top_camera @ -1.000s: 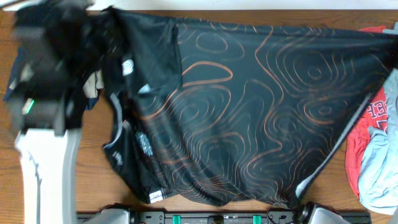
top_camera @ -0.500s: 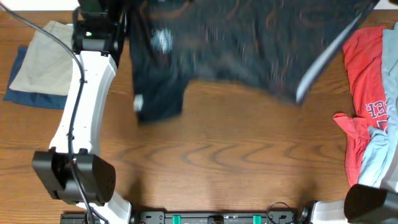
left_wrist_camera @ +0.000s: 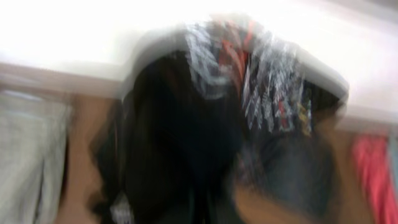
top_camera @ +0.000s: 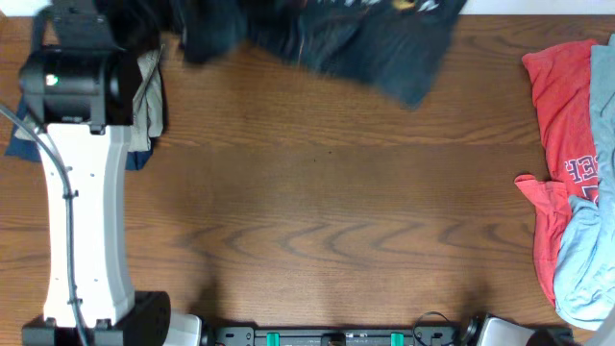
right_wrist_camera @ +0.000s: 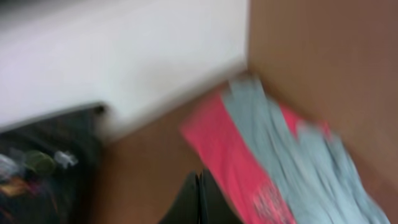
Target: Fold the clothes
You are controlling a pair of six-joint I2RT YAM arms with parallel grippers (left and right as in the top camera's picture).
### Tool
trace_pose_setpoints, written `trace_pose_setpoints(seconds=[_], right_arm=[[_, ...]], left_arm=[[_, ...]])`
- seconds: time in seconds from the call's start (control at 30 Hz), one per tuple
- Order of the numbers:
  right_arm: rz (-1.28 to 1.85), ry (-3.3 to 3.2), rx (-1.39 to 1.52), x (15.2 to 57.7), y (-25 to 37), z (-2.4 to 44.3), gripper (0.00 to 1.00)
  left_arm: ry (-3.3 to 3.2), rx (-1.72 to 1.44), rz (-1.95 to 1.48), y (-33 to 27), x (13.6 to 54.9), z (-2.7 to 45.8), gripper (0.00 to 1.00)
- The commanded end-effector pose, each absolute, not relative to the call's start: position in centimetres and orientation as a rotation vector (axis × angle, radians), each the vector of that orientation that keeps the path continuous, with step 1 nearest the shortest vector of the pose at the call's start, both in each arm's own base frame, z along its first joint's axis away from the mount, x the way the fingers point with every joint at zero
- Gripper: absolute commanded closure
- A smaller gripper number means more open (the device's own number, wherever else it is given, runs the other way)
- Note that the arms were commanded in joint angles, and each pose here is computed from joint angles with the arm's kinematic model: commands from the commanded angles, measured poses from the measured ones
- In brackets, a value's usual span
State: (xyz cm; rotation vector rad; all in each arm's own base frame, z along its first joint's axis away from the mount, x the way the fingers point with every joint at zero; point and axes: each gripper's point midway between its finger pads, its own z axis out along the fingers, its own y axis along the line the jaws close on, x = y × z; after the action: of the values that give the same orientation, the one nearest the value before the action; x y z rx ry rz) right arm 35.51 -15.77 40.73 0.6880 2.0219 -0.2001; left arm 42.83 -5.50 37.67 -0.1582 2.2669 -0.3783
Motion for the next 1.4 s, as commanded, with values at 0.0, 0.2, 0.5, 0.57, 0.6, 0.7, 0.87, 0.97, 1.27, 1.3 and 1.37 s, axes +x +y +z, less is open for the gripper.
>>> trace_pose_setpoints(seconds=[0.0,0.2,0.5,0.57,0.6,0.7,0.87,0.97,1.27,1.3,1.37], right_arm=[[-0.321,2.235,0.764,35.3,-17.6,33.8,0.99],[-0.121,2.517,0.733,35.4,-14.5,25.4,0.99],[0.455,2.752,0.363,36.2,-3.0,14.8,0.72],[0.495,2.785,0.301,36.0,-0.9,12.5,0.64],[0.516,2.799,0.264,35.9,0.3,11.4,0.61],[0.553,2.835,0.149,35.6,3.6,8.2,0.57],[0.588,2.882,0.024,35.4,8.3,3.7,0.51],[0.606,2.922,0.024,35.4,10.6,1.3,0.51],[0.654,2.927,0.035,36.3,15.9,-3.1,0.50],[0.660,2.918,0.038,36.4,16.4,-3.1,0.50],[0.657,2.899,0.027,36.8,16.8,-3.1,0.51]], left_arm=[[2.558,-0.215,-0.389,-5.9,41.4,29.8,0.94],[2.931,-0.252,-0.337,-6.0,37.2,19.9,0.94],[3.048,-0.289,-0.072,-3.2,35.5,12.5,0.94],[3.053,-0.289,-0.070,-3.1,35.4,12.1,0.94],[3.055,-0.289,-0.069,-3.1,35.3,12.0,0.94],[3.053,-0.289,-0.070,-3.1,35.4,12.0,0.94],[3.051,-0.289,-0.071,-3.1,35.4,12.0,0.94],[3.051,-0.289,-0.071,-3.1,35.4,12.0,0.94],[3.048,-0.289,-0.072,-3.2,35.5,12.0,0.94],[3.047,-0.289,-0.072,-3.2,35.5,12.0,0.94],[3.047,-0.289,-0.072,-3.2,35.5,12.0,0.94]])
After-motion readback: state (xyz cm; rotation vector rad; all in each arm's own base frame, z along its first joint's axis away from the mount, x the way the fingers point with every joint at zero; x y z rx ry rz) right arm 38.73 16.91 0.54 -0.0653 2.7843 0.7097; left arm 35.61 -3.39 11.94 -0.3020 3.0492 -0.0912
